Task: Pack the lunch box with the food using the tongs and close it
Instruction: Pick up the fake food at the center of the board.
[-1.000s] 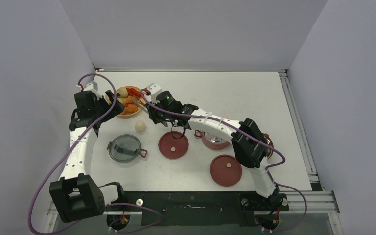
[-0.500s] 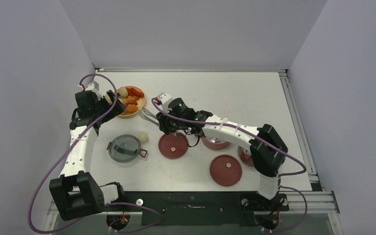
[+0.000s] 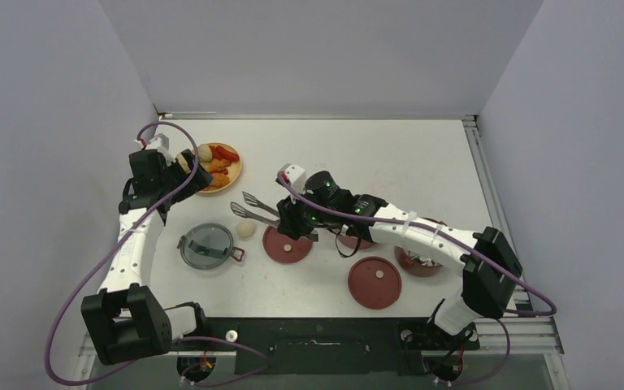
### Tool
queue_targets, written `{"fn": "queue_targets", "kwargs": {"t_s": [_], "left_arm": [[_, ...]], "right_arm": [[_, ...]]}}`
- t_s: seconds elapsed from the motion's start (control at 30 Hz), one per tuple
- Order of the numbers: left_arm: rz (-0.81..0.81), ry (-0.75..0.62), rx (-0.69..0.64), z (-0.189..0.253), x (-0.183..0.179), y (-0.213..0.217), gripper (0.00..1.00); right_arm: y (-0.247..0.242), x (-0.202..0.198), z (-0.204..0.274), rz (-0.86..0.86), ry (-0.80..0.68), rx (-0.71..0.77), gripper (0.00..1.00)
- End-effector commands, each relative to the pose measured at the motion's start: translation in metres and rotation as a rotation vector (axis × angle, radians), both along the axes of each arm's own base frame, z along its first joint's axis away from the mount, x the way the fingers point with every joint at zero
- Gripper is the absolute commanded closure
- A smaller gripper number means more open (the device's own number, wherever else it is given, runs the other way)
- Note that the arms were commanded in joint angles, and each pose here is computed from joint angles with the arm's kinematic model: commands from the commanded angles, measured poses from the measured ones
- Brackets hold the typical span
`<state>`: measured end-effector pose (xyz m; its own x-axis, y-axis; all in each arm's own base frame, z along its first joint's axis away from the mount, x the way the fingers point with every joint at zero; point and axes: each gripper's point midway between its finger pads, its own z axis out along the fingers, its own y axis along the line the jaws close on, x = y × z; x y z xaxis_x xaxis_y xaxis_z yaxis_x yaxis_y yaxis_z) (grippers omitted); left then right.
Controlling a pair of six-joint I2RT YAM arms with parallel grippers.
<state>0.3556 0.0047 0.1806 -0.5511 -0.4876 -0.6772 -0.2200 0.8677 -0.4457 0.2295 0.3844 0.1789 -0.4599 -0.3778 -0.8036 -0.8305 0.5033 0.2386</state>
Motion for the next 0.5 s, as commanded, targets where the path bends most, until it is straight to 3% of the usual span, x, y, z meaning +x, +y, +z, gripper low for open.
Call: {"fn": "queue_targets", "kwargs": {"t_s": [0.0, 0.47], "left_arm": [[-0.007, -0.06, 0.04, 0.016, 0.01, 0.001, 0.18], [-0.013, -0.06, 0.039, 0.016, 0.01, 0.0, 0.17]], "right_arm": [[0.01, -0.003, 0.002, -0.007, 0.044, 0.034, 0.59], [0.006, -0.022, -0.038, 0.007, 0.126, -0.038, 0.56]]}}
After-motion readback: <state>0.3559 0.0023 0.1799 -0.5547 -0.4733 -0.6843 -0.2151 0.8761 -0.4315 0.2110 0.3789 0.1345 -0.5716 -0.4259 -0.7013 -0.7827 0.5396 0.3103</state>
